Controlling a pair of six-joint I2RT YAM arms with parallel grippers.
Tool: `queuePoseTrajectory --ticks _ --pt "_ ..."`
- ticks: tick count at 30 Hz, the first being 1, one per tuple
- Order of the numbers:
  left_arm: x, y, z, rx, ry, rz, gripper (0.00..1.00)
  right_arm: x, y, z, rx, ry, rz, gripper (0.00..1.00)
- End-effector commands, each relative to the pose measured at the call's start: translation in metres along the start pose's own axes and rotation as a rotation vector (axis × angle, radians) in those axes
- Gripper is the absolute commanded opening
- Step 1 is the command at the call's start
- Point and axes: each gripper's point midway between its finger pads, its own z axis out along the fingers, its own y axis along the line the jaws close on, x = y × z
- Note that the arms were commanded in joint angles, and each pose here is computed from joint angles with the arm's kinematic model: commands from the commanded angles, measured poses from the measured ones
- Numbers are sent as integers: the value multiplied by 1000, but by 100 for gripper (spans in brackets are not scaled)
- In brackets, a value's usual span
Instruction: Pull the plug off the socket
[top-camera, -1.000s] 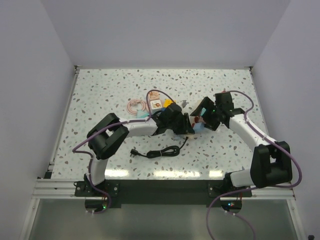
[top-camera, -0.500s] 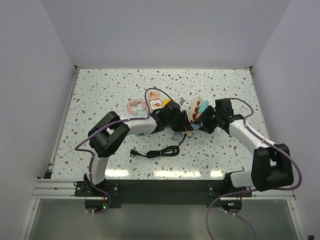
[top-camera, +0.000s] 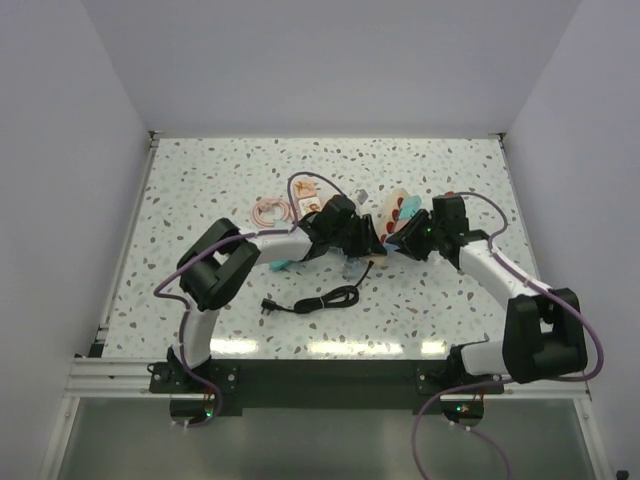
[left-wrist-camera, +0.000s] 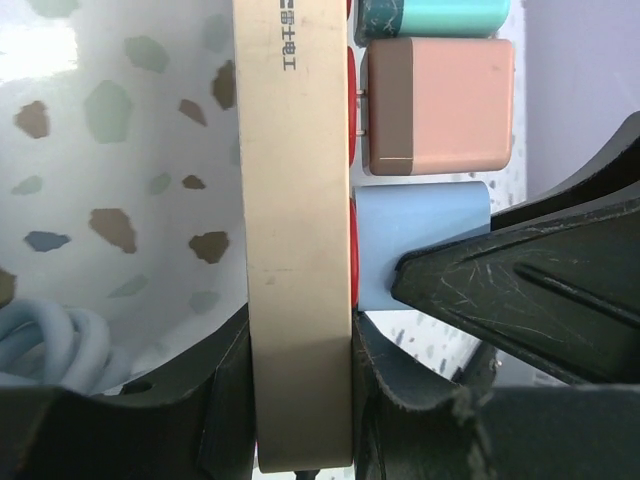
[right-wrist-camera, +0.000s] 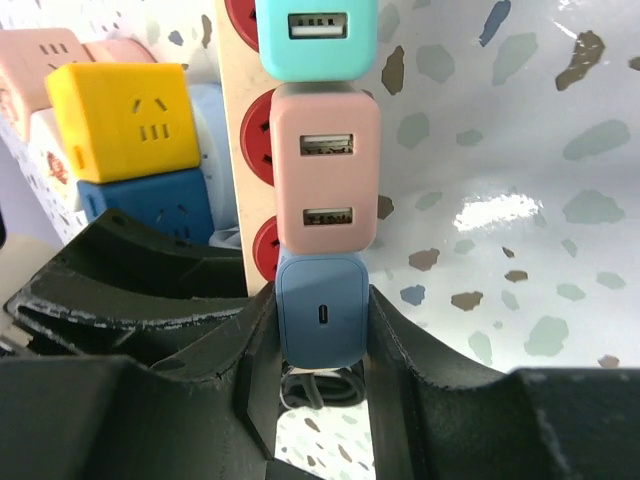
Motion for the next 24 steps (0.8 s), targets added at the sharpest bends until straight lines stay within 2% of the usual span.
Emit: queuePoseTrajectory --ticks 1,4,8,15,19,24 --pt "-57 13 0 3 -146 -16 0 -1 12 -36 -57 -29 -38 0" --pt "-63 32 1 -39 -153 -14 0 -11 14 -56 -78 -70 -23 0" --pt "-64 44 6 -58 -148 -19 0 -17 15 -64 -87 -51 -21 0" --pt "-79 28 10 -21 -164 -10 0 -27 33 -60 -141 -28 -86 0" --pt "-94 11 1 -6 -199 1 0 -38 54 -75 -171 -24 -204 0" --pt "-125 8 -13 -15 -255 -9 0 -36 55 -99 -142 -36 -242 0"
